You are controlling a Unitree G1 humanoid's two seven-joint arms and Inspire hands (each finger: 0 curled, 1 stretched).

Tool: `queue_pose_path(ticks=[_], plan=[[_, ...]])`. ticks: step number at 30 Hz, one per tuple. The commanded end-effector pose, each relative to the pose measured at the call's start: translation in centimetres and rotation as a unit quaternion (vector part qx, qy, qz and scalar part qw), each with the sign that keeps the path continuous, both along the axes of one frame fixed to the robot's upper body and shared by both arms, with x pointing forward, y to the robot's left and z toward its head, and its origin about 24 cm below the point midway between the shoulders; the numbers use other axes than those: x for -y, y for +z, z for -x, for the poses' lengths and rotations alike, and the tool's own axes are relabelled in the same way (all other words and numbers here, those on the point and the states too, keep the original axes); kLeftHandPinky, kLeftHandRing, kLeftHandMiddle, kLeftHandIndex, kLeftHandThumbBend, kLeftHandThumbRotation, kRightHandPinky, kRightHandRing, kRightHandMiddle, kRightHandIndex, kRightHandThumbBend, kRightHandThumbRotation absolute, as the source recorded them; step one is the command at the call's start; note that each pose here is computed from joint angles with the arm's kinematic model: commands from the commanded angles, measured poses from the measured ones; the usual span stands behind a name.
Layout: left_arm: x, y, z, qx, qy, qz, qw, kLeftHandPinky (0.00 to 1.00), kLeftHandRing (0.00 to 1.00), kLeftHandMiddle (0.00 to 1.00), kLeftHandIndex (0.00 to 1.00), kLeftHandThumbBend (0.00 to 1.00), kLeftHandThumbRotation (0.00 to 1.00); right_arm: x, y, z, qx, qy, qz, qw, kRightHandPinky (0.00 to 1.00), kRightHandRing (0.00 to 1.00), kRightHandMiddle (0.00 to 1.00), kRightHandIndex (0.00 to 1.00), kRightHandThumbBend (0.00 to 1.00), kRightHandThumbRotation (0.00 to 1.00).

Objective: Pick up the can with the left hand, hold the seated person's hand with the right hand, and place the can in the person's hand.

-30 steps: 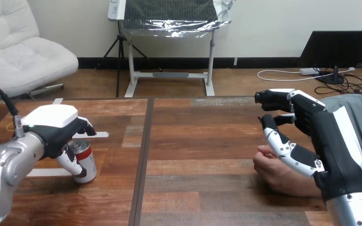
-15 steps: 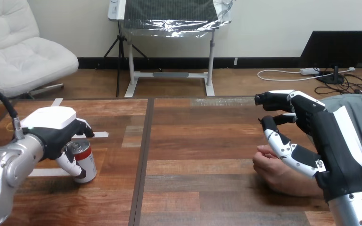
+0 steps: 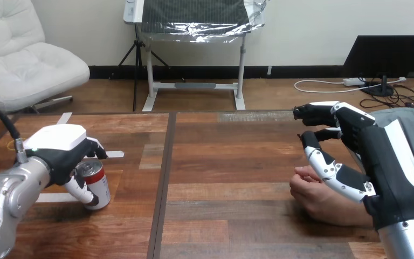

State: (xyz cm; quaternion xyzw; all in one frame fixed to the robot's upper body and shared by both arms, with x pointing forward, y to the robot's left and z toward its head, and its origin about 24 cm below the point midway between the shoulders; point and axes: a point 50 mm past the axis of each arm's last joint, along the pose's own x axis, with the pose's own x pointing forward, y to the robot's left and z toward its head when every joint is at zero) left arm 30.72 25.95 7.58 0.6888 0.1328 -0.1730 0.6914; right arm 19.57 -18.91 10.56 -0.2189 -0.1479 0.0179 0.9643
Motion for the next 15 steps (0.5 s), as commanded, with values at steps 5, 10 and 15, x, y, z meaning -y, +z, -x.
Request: queue_pose_path(ticks=[5, 10, 15], plan=[[0.56, 1.72, -1.47, 0.043, -0.008, -0.004, 0.9991, 0.63, 0.75, 0.81, 0.77, 0.77, 0.12, -0.16, 2.30, -0.39, 0.052, 0.011, 0.002, 0.9986, 0.63, 0.72, 0.71, 0.64, 0.30, 0.00], [0.49, 1.49, -1.52, 0.044, -0.008, -0.005, 0.9990, 0.63, 0.74, 0.81, 0.77, 0.77, 0.11, -0.13, 2.32, -0.38, 0.053, 0.012, 0.004, 0.9985, 0.63, 0.71, 0.71, 0.64, 0.31, 0.00], [0.42, 1.31, -1.60, 0.042, -0.003, -0.008, 0.9991, 0.62, 0.74, 0.81, 0.77, 0.77, 0.11, -0.12, 2.34, -0.39, 0.054, 0.013, 0.008, 0.9984, 0.63, 0.71, 0.70, 0.63, 0.31, 0.00]])
